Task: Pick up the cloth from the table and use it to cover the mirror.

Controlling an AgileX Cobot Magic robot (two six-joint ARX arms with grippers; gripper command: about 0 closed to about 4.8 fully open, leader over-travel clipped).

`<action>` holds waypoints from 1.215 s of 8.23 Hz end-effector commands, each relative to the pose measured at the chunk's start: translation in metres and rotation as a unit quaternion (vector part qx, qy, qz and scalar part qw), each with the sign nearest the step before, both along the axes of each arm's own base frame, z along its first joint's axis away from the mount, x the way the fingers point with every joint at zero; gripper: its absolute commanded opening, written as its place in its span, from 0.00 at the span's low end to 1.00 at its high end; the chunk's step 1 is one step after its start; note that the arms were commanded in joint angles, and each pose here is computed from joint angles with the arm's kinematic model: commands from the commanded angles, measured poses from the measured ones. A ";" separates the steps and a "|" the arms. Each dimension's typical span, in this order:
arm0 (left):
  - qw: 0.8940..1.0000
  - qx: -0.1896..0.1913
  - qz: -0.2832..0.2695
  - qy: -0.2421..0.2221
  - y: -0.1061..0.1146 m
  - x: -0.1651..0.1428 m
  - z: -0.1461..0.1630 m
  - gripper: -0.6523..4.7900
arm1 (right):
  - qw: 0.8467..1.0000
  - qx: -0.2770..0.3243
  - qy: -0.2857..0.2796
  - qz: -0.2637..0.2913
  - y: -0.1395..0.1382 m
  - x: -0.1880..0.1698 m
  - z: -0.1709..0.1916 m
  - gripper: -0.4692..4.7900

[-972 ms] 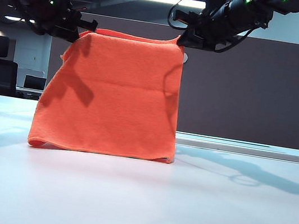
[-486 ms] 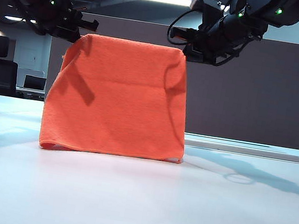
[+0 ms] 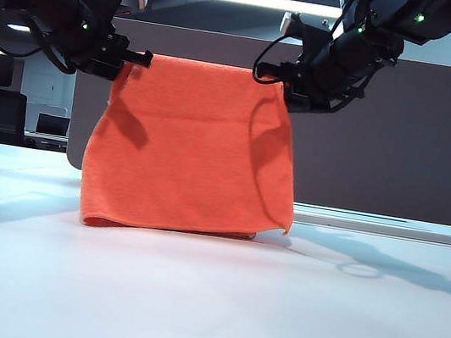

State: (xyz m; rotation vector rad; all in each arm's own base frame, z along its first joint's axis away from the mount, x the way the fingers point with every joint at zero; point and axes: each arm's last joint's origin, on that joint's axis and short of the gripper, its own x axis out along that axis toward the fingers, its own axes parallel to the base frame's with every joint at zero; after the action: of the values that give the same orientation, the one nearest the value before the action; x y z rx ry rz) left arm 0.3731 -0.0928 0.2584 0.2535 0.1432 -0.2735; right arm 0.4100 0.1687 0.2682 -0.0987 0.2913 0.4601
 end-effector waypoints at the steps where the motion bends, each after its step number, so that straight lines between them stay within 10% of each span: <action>1: 1.000 -0.002 0.003 -0.011 0.000 0.001 0.003 0.11 | 0.999 -0.020 0.029 -0.011 -0.003 -0.001 -0.007 0.09; 3: 1.000 -0.001 0.011 -0.011 0.001 0.001 0.003 0.12 | 0.999 -0.020 0.029 -0.011 -0.003 -0.001 -0.007 0.09; 6: 0.999 0.005 0.049 -0.013 0.003 0.002 0.003 0.52 | 0.999 -0.020 0.029 -0.012 -0.003 -0.001 -0.007 0.33; 10: 0.996 0.021 0.092 0.001 0.006 0.001 0.000 0.52 | 0.999 -0.023 0.034 -0.015 -0.003 -0.001 -0.007 0.38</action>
State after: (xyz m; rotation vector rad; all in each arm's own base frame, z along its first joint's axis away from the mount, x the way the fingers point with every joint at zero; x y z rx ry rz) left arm 0.3740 -0.0882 0.2573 0.2699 0.1667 -0.1173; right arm 0.4098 0.1657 0.2600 -0.1174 0.3584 0.4382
